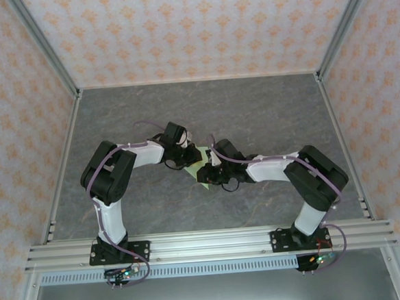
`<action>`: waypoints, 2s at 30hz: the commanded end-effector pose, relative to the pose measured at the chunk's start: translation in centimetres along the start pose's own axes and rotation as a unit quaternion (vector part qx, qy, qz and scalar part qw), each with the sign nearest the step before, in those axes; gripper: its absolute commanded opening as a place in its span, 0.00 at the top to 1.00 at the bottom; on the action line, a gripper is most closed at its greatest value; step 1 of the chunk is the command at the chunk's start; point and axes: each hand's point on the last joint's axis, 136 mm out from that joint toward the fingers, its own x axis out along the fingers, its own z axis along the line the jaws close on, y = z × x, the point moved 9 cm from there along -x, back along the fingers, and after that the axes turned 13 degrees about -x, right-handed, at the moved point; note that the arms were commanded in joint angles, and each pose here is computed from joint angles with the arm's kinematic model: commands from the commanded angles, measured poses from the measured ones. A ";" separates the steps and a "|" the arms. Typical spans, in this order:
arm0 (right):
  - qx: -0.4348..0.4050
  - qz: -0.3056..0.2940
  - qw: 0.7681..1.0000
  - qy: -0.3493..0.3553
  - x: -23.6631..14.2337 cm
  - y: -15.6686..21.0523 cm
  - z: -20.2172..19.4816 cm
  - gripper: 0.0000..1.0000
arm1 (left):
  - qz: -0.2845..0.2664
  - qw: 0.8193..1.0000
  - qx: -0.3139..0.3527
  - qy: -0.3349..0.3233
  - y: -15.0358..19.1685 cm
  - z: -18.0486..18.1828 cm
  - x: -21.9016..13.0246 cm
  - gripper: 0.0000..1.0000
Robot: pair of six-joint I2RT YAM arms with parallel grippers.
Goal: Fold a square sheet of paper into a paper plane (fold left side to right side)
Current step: Fourth fold the wing at the center of the table.
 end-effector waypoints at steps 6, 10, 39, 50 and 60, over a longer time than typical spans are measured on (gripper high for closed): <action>0.000 0.015 1.000 0.018 0.9 0.6 -0.6 0.74 | 0.005 0.997 -0.021 -0.073 1.0 3.1 0.7 0.86; 0.001 0.019 0.999 0.028 0.9 1.0 -0.9 0.74 | 0.005 0.997 -0.021 -0.074 1.1 3.1 0.7 0.86; -0.009 0.057 0.996 0.063 1.2 2.6 -1.4 0.74 | 0.005 0.997 -0.022 -0.077 1.0 3.3 0.8 0.87; -0.007 0.079 0.995 0.053 1.1 4.0 -1.4 0.75 | 0.002 0.997 -0.023 -0.080 0.9 3.3 0.9 0.87; 0.003 0.088 0.994 0.061 0.3 5.7 -2.1 0.76 | 0.004 0.996 -0.024 -0.083 0.9 3.5 1.1 0.87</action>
